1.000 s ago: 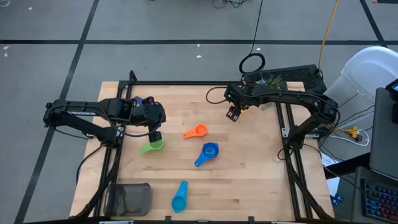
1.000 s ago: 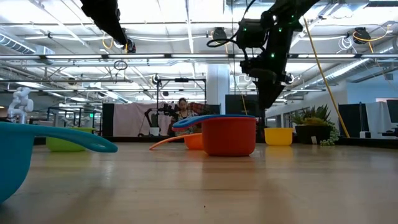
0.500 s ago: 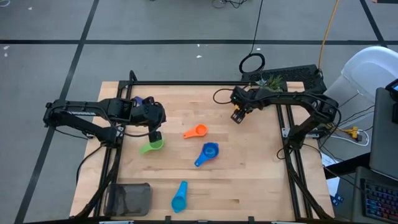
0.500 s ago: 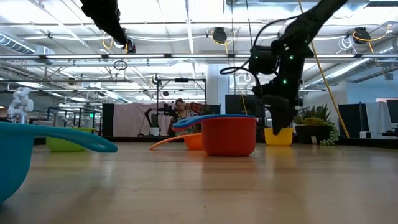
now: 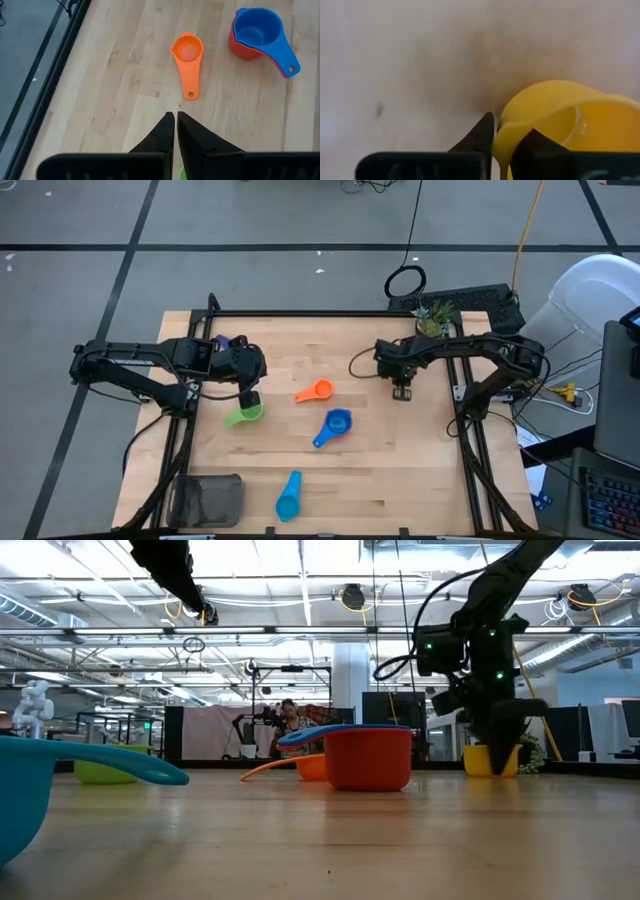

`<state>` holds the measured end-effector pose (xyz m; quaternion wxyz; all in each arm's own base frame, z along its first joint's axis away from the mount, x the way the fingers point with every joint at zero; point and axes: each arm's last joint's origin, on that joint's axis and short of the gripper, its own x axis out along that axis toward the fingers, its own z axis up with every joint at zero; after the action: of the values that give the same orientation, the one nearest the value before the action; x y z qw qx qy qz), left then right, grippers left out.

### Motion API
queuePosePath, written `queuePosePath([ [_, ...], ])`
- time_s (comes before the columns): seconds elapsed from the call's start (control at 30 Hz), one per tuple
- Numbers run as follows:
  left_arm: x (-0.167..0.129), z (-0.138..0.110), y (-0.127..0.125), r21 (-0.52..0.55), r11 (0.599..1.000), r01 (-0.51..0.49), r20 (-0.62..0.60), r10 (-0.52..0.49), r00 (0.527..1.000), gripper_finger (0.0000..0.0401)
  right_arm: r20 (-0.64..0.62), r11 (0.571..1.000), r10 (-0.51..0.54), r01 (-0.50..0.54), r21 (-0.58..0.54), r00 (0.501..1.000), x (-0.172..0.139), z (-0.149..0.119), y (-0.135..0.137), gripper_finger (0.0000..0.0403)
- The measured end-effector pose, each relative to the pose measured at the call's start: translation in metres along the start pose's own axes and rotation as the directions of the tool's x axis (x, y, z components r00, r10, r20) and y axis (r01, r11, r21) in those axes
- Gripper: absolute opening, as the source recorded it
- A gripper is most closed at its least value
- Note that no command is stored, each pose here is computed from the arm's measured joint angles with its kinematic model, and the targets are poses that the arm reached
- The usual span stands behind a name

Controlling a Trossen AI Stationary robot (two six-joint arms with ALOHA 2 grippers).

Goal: Nest measuring cups in basket
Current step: Stack the yellow measuring cup on top of the blue measuring cup

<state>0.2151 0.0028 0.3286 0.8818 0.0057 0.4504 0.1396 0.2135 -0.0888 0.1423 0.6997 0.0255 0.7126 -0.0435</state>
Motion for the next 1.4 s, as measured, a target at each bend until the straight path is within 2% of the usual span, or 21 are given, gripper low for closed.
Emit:
queuePosePath([
  [0.13,0.000,0.000,0.000,0.001,1.000,0.000,0.000,0.000,1.000,0.0026,-0.046,0.994,-0.006,0.001,-0.113,0.999,-0.001,0.000,0.017,0.0010],
  [0.23,0.000,0.000,0.000,0.005,1.000,0.000,0.000,0.000,1.000,0.0026,-0.005,0.982,-0.017,0.016,-0.186,1.000,-0.009,0.009,0.032,0.0007],
  [0.37,0.000,0.000,0.000,0.014,1.000,0.000,0.001,0.000,1.000,0.0026,0.144,0.973,-0.018,0.051,-0.227,0.989,-0.033,0.036,0.052,0.0007],
  [0.47,0.000,0.000,0.000,0.021,1.000,-0.004,0.002,0.004,1.000,0.0026,0.308,0.962,-0.017,0.099,-0.253,0.951,-0.061,0.060,0.069,0.0007],
  [0.53,0.000,0.000,0.000,0.041,0.999,-0.004,0.003,0.004,1.000,0.0026,0.424,0.953,0.001,0.127,-0.274,0.906,-0.084,0.075,0.081,0.0007],
  [0.63,0.000,0.000,0.000,0.072,0.997,-0.005,0.003,0.005,1.000,0.0026,0.606,0.938,0.043,0.176,-0.297,0.794,-0.125,0.095,0.098,0.0007],
  [0.73,0.000,0.000,0.000,0.101,0.995,-0.009,0.004,0.008,1.000,0.0026,0.753,0.914,0.155,0.196,-0.355,0.640,-0.164,0.110,0.114,0.0007],
  [0.83,0.000,0.002,0.000,0.123,0.992,-0.015,0.018,0.013,1.000,0.0026,0.840,0.884,0.270,0.224,-0.410,0.472,-0.198,0.117,0.128,0.0007],
  [0.93,0.000,0.007,0.000,0.154,0.988,-0.017,0.072,0.006,0.997,0.0026,0.868,0.859,0.333,0.261,-0.441,0.369,-0.216,0.119,0.137,0.0006],
  [1.03,-0.001,0.015,-0.001,0.181,0.983,-0.016,0.145,-0.011,0.989,0.0026,0.857,0.837,0.395,0.255,-0.484,0.332,-0.221,0.119,0.142,0.0006],
  [1.13,-0.002,0.025,0.000,0.170,0.985,-0.002,0.242,-0.040,0.969,0.0026,0.849,0.830,0.414,0.246,-0.500,0.327,-0.221,0.118,0.144,0.0006],
  [1.23,-0.005,0.035,0.001,0.175,0.982,0.068,0.333,-0.124,0.935,0.0026,0.844,0.822,0.426,0.251,-0.512,0.326,-0.221,0.117,0.149,0.0006],
  [1.33,-0.007,0.042,0.001,0.207,0.966,0.153,0.397,-0.226,0.890,0.0026,0.847,0.814,0.438,0.267,-0.517,0.302,-0.224,0.117,0.154,0.0006],
  [1.4,-0.008,0.045,0.003,0.215,0.960,0.181,0.426,-0.259,0.867,0.0026,0.844,0.808,0.448,0.271,-0.523,0.295,-0.224,0.116,0.157,0.0006],
])
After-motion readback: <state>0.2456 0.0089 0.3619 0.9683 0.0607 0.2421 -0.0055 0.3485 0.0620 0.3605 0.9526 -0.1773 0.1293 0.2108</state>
